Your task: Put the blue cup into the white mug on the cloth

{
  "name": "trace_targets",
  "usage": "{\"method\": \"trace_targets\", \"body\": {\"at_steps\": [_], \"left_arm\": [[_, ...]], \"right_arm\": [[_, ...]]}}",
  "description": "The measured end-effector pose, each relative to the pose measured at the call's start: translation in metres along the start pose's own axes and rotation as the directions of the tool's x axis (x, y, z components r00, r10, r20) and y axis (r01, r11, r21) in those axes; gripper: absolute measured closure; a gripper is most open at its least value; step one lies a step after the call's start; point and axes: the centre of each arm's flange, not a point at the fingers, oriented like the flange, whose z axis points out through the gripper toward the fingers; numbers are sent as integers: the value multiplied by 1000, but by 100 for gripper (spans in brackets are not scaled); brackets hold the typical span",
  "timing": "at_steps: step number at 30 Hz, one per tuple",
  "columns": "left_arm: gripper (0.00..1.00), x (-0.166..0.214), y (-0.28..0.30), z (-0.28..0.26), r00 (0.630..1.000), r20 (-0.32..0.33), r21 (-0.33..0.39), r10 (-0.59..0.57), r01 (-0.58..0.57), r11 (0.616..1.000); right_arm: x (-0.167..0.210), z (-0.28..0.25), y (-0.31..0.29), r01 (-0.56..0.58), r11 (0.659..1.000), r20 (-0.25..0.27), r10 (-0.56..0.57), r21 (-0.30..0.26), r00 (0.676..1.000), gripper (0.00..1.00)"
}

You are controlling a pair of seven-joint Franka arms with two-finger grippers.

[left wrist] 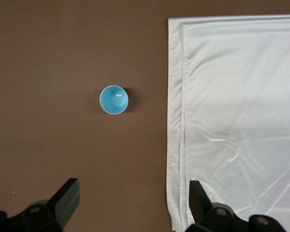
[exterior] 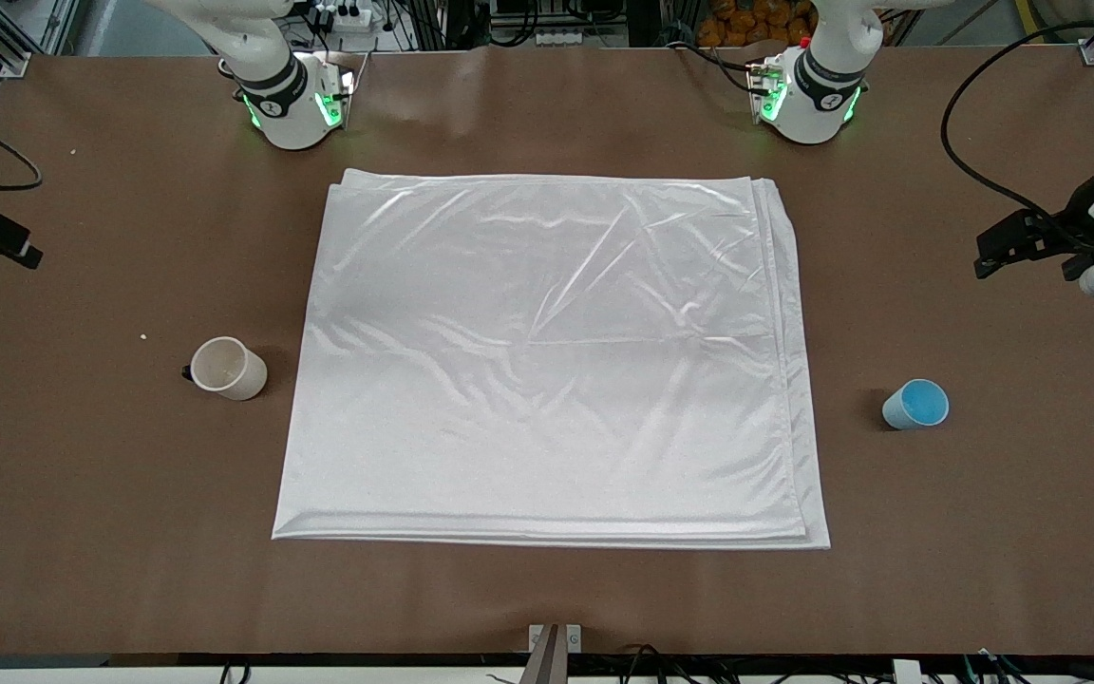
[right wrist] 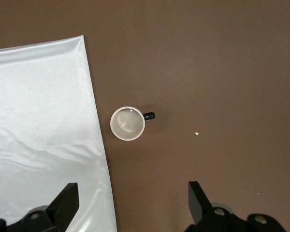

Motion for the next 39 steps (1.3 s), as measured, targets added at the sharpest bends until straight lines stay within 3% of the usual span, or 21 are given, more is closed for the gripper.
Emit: {"method": "trace_targets", "body": {"at_steps": [20,30,39], "left_arm": [[0,4,5,9,1000,16,0,19,-19,1000],[0,33,-9,85,991,132,7,-12,11,1000],[0,61,-44,148,988,145,12,-62,61,998]], "right_arm": [[2,2,0,0,1000,-11,0,0,1000,0],[2,3,-1,1,1000,-10,-1,0,1000,0],[2,6,-6,11,1000,-4,-11,1,1000,0]]}}
